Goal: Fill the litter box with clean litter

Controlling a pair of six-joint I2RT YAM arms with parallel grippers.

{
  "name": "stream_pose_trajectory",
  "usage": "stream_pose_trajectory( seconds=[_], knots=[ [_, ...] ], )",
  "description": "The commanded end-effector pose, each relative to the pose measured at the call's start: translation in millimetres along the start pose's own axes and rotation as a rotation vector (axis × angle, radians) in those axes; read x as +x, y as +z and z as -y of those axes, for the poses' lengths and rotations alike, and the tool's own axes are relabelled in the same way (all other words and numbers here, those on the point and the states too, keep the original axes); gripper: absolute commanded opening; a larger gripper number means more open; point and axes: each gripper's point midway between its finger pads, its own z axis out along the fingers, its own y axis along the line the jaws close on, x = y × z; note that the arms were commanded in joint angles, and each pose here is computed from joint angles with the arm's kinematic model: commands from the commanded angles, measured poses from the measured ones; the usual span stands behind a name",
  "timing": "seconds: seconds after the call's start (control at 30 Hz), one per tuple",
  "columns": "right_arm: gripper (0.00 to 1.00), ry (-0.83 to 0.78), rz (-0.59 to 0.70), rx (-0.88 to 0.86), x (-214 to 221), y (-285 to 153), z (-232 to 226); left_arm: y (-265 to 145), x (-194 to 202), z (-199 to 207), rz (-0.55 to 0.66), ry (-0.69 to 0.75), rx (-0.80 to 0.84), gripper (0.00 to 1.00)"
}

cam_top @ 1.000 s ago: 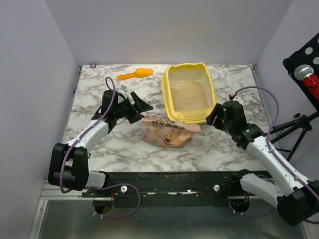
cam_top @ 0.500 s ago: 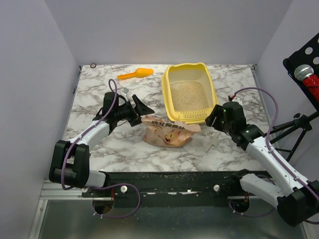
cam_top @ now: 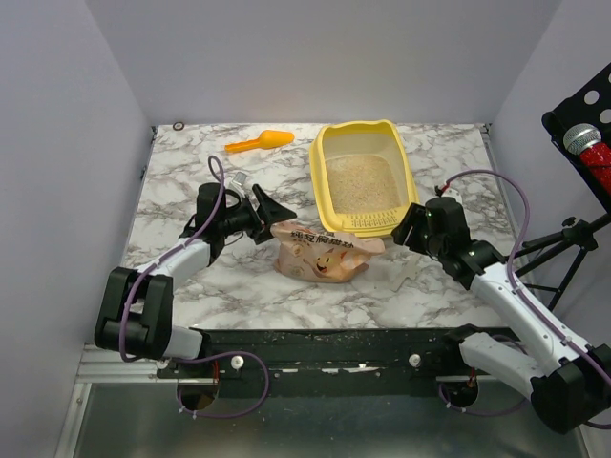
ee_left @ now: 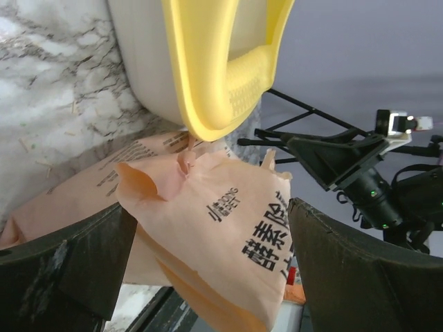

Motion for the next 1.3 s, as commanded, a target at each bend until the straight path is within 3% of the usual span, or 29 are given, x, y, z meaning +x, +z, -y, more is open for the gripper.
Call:
stream_pose_trajectory(
  seconds=[0.0, 0.13, 0.37, 0.5, 0.7, 0.83, 0.93, 1.03, 1.27],
  knots=[
    [0.66, -0.017, -0.004, -0.025, 4.1, -0.4, -0.4, 1.8, -9.4, 27.9, 0.006, 0.018, 0.142, 0.93],
    [0.65, -0.019, -0.009, -0.033, 7.0, -0.3, -0.4, 0.7, -13.0, 40.1, 0.011, 0.054, 0.189, 0.77],
    [0.63, -0.058, -0.008, -0.084, 4.7, -1.5, -9.2, -12.6, -10.7, 76.3, 0.015, 0.148, 0.357, 0.00],
    [0.62, -0.164, 0.046, -0.226, -16.9, -11.0, -39.6, -21.8, -9.1, 95.3, 0.045, 0.279, 0.463, 0.00],
    [0.66, -0.339, 0.182, -0.452, -67.6, -34.6, -99.1, -58.3, 7.3, 140.4, 0.066, 0.420, 0.763, 0.00],
    [0.69, -0.494, 0.329, -0.678, -88.7, -54.4, -142.9, -60.4, 10.8, 140.4, 0.059, 0.466, 0.763, 0.00],
    [0.73, -0.727, 0.391, -0.853, -77.5, -61.6, -167.6, -64.4, 15.8, 142.8, 0.053, 0.499, 0.768, 0.00],
    [0.76, -0.901, 0.381, -0.916, -67.1, -52.8, -175.7, -62.1, 14.5, 141.6, 0.057, 0.529, 0.725, 0.00],
    [0.79, -1.125, 0.345, -1.074, -48.5, -30.8, -192.7, -48.3, 15.5, 129.8, 0.050, 0.618, 0.555, 0.00]
  ],
)
